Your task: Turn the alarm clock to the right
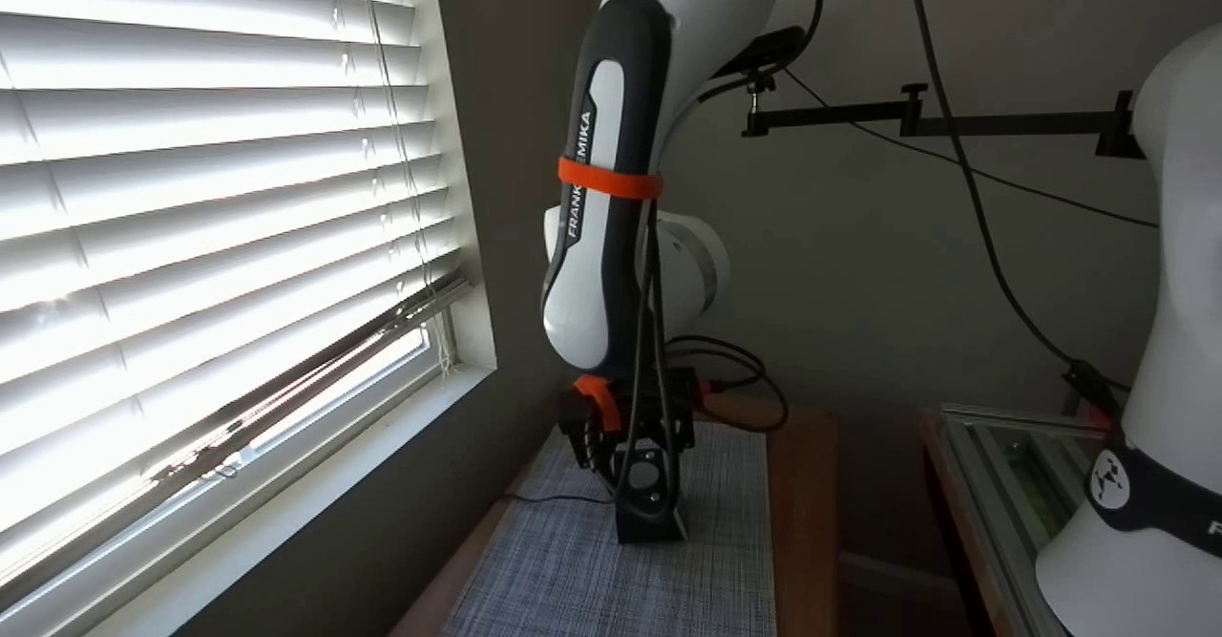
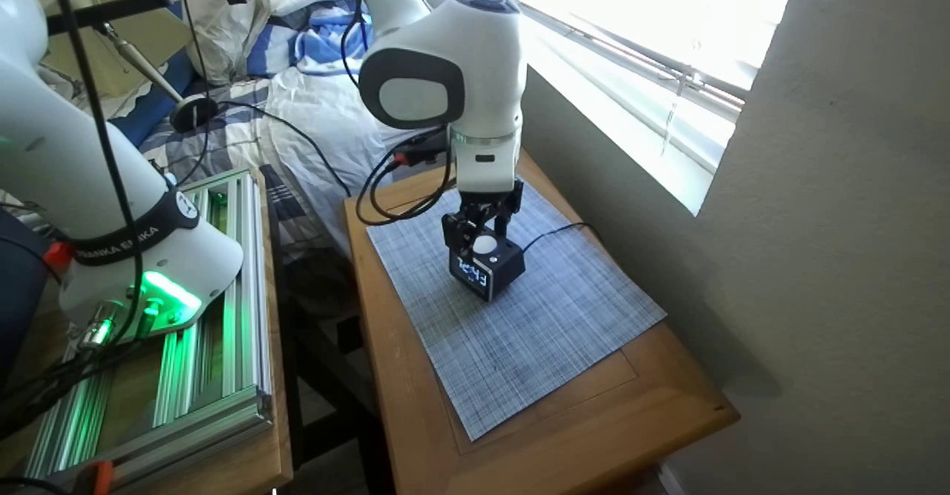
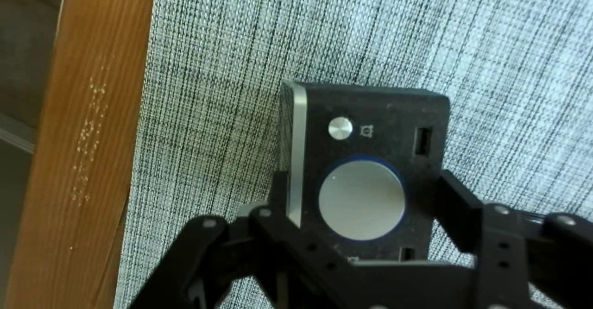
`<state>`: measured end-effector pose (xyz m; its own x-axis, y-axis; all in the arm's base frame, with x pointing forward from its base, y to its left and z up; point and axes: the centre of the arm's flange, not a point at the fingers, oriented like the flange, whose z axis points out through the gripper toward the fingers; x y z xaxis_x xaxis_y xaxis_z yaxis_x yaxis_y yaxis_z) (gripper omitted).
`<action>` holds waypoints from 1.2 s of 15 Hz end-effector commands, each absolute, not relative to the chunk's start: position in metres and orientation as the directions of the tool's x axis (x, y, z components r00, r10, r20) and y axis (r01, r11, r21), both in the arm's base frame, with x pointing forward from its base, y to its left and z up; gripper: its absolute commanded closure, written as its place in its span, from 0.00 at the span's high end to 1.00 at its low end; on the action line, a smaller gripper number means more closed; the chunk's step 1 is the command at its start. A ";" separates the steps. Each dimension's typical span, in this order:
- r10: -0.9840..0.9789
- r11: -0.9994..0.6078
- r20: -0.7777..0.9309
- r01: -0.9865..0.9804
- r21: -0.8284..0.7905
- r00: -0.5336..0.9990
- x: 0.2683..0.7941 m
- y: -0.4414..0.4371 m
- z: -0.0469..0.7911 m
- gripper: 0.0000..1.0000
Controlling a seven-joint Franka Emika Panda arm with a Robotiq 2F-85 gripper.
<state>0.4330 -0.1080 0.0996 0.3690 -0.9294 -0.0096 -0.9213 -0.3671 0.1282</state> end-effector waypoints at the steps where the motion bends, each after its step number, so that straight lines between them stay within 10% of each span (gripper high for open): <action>1: -0.873 -0.485 -0.013 -0.866 0.119 0.487 0.431 -0.105 0.121 0.52; 4: -0.876 -0.480 -0.014 -0.869 0.124 0.482 0.436 -0.103 0.107 0.52; 5: -0.873 -0.485 -0.015 -0.866 0.122 0.487 0.437 -0.104 0.109 0.77; 10: -0.873 -0.485 -0.018 -0.865 0.128 0.487 0.435 -0.103 0.106 0.77; 11: -0.858 -0.507 0.016 -0.850 0.141 0.514 0.434 -0.099 0.111 0.52; 18: -0.656 -0.727 0.064 -0.652 0.216 0.752 0.427 -0.082 0.139 0.52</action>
